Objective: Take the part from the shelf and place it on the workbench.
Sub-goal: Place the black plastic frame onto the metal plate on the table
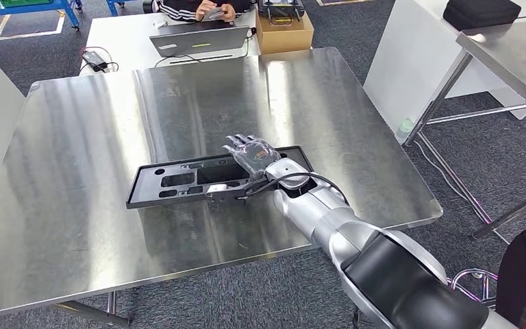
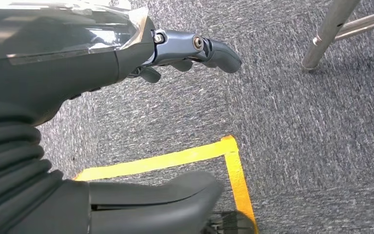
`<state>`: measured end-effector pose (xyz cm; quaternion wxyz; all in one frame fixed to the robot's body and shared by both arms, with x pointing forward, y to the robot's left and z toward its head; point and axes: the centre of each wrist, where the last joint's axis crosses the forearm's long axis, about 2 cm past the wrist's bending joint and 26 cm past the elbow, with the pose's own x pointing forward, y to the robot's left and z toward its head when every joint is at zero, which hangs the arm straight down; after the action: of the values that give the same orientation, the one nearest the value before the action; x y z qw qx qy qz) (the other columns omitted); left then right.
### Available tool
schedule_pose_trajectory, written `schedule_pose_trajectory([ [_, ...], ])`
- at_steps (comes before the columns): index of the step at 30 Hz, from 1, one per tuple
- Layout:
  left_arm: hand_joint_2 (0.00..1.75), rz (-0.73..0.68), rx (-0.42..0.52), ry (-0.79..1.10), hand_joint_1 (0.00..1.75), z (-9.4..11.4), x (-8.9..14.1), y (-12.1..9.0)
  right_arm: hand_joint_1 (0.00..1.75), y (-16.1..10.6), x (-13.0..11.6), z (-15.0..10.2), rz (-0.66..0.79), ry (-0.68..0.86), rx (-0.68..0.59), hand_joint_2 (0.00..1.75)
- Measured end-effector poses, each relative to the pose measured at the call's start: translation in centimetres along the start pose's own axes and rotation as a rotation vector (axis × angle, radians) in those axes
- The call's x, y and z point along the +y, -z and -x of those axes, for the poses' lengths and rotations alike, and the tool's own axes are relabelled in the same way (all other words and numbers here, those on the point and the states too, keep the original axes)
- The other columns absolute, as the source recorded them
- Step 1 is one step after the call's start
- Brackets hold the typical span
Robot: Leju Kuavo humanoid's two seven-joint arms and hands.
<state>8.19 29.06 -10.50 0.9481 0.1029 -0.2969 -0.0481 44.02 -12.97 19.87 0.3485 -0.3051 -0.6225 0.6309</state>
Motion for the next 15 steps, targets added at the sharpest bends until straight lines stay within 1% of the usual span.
schedule_pose_trajectory([
  [5, 0.00, 0.002, 0.001, 0.009, 0.00, -0.1, 0.1, 0.1, 0.00, 0.0, -0.2, 0.2, 0.002, 0.016, 0.002, 0.00],
  [9, 0.00, 0.005, 0.000, 0.012, 0.00, -0.1, 0.1, 0.1, 0.00, 0.2, -0.6, 0.1, -0.009, 0.052, -0.032, 0.00],
  [12, 0.00, 0.010, -0.002, 0.014, 0.00, -0.1, -0.1, 0.0, 0.00, 0.7, -1.3, -0.6, -0.024, 0.096, -0.068, 0.00],
  [15, 0.00, 0.008, -0.007, 0.012, 0.00, -0.2, -0.4, 0.0, 0.00, 1.4, -2.6, -1.8, -0.035, 0.144, -0.123, 0.00],
])
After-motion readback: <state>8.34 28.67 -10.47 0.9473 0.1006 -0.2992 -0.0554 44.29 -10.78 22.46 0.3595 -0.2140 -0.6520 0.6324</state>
